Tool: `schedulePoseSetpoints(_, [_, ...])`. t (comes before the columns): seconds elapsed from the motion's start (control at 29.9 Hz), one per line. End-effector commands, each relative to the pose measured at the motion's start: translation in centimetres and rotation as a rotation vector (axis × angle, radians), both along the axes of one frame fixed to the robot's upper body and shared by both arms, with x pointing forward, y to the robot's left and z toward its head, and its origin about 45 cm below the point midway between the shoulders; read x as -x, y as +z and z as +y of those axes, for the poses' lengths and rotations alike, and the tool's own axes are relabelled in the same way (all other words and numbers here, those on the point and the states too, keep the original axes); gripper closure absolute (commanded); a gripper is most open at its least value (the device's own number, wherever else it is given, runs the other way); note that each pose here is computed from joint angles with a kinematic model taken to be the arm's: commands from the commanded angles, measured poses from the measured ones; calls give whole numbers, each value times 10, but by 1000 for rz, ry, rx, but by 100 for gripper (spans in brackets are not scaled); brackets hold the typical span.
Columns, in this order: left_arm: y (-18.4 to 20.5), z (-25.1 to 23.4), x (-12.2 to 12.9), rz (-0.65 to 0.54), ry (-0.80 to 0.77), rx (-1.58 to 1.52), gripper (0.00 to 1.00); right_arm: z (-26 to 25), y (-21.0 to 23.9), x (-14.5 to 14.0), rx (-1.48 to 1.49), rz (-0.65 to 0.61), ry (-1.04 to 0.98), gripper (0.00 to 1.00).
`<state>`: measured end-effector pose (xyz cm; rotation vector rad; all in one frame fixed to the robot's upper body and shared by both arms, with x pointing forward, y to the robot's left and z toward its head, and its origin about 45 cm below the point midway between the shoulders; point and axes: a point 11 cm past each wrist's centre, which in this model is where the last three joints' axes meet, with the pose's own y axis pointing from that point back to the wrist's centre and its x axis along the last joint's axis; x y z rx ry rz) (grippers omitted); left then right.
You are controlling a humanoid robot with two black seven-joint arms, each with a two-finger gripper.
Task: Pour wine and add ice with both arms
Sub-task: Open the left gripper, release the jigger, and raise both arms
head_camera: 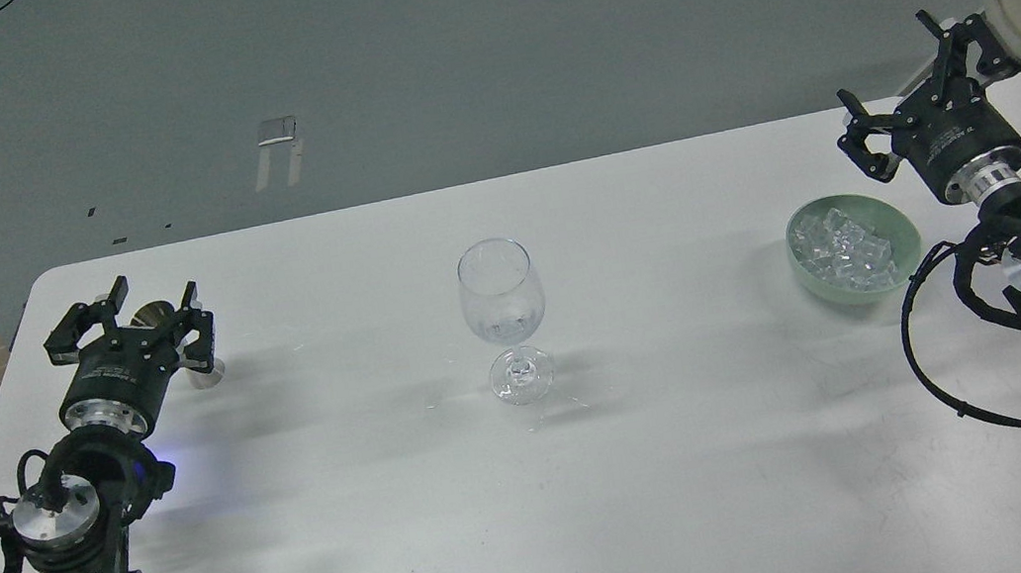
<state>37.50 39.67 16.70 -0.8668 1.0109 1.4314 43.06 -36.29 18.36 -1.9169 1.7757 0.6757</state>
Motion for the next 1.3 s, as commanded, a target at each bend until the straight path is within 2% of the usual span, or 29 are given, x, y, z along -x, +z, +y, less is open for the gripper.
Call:
schedulePoseSetpoints(0.0, [20, 2, -5, -30, -11, -29, 20, 0, 0, 0, -2, -1, 0, 0])
schedulePoseSetpoints(0.07, [33, 4, -7, -48, -18, -51, 14, 1, 1, -1, -2, -4, 1, 0])
schedulePoseSetpoints(0.1, [42, 5, -8, -67, -25, -72, 4, 1, 2, -1, -4, -6, 0, 0])
schedulePoseSetpoints(0.13, [50, 2, -8, -84, -45, -98, 2, 1, 2, -1, -4, -6, 0, 0])
schedulePoseSetpoints(0.4, [108, -2, -7, -176, -158, -312, 2, 10, 33, -18, 43, -67, 46, 0])
schedulePoseSetpoints(0.53, [128, 19, -6, -137, -187, -562, 2, 30, 57, -31, 160, -106, 132, 0])
schedulePoseSetpoints(0.67, [133, 35, -4, -103, -185, -674, 2, 36, 69, -36, 239, -122, 173, 0])
schedulePoseSetpoints(0.8, [128, 45, -3, -65, -174, -694, 2, 54, 74, -39, 396, -132, 256, 0])
schedulePoseSetpoints(1.04, [127, 58, 1, -30, -141, -678, 2, 39, 96, -39, 772, -165, 318, 0])
schedulePoseSetpoints(1.2, [137, 69, 3, -28, -116, -685, 2, 28, 123, -27, 1283, -211, 441, 0])
schedulePoseSetpoints(1.27, [138, 71, 3, -42, -93, -669, 2, 25, 134, -22, 1374, -234, 458, 0])
